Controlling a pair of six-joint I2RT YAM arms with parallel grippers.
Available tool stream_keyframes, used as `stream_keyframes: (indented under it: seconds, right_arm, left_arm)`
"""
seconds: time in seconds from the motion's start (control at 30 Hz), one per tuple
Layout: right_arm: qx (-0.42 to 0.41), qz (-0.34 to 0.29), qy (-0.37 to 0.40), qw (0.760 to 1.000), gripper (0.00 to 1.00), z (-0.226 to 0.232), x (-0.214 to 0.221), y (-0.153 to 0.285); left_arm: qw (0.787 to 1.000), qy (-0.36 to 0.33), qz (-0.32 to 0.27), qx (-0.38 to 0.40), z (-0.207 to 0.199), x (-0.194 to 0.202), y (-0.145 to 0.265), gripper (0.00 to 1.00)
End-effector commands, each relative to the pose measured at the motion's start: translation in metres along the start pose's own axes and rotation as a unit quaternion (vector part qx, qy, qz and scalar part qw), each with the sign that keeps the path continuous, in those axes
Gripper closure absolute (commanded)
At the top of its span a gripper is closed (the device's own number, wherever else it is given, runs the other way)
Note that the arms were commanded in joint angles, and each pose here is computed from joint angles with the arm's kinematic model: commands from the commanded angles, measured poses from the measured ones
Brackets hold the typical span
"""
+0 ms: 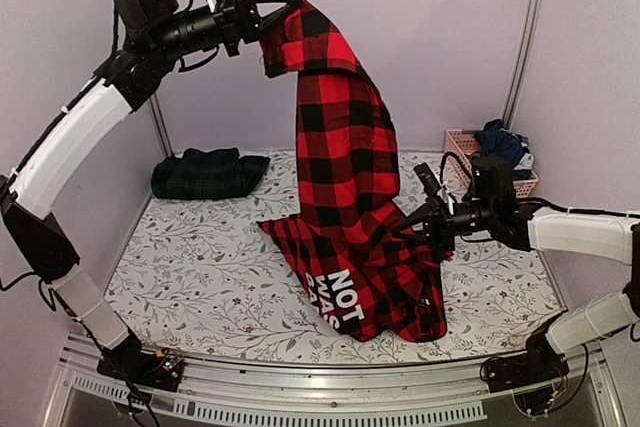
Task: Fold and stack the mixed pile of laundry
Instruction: Flatten out the crumpled T-shirt at the center of the board.
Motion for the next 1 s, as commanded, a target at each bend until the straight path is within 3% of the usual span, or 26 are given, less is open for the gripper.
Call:
stream_keyframes:
  seconds: [0.0,0.1,0.2,0.23,0.3,0.33,0.5,0.6,0.77,0.97]
  right_arm:
    - [-0.024,-0.019,0.028,0.999,1.00,0.030,-0.038,0.005]
    - [-0.004,-0.026,0.040,0.999,1.00,0.047,-0.053,0.019]
    - [0.042,-0.040,0.052,0.997,1.00,0.061,-0.068,0.035]
    - [0.062,-0.042,0.053,0.996,1.00,0.063,-0.071,0.039]
    - [0.116,-0.040,0.050,0.991,1.00,0.064,-0.076,0.051]
    - [0.146,-0.040,0.049,0.987,1.00,0.063,-0.079,0.058]
    - [0.313,-0.057,0.069,0.946,1.00,0.068,-0.099,0.103]
    - [0.377,-0.067,0.099,0.919,1.00,0.080,-0.110,0.123]
    - [0.429,-0.035,0.092,0.898,1.00,0.079,-0.108,0.135]
    - [0.381,0.026,0.026,0.924,1.00,0.071,-0.086,0.120]
  left_arm:
    - [0.978,0.079,-0.008,-0.194,0.088,0.024,0.012,1.00]
    - [0.947,0.137,0.037,-0.289,0.151,0.078,0.007,1.00]
    - [0.919,0.198,0.120,-0.318,0.203,0.168,-0.007,1.00]
    - [0.911,0.212,0.143,-0.324,0.212,0.190,-0.009,0.89]
    - [0.896,0.231,0.185,-0.331,0.221,0.222,-0.004,0.54]
    - [0.890,0.239,0.200,-0.332,0.220,0.230,0.001,0.43]
    - [0.886,0.220,0.182,-0.365,0.175,0.246,0.056,0.01]
    - [0.895,0.197,0.144,-0.374,0.150,0.239,0.090,0.00]
    - [0.857,0.226,0.237,-0.399,0.137,0.294,0.119,0.00]
    - [0.831,0.279,0.290,-0.384,0.148,0.345,0.125,0.07]
Point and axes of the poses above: each gripper's point midway between its finger pads, its own y axis back along the fingers, its own z axis along the line the jaws close on, x = y × z, the point moved 8 cm from there along y, back along the fingers, and after that the axes turned 10 degrees about y, right-handed, at the moved point
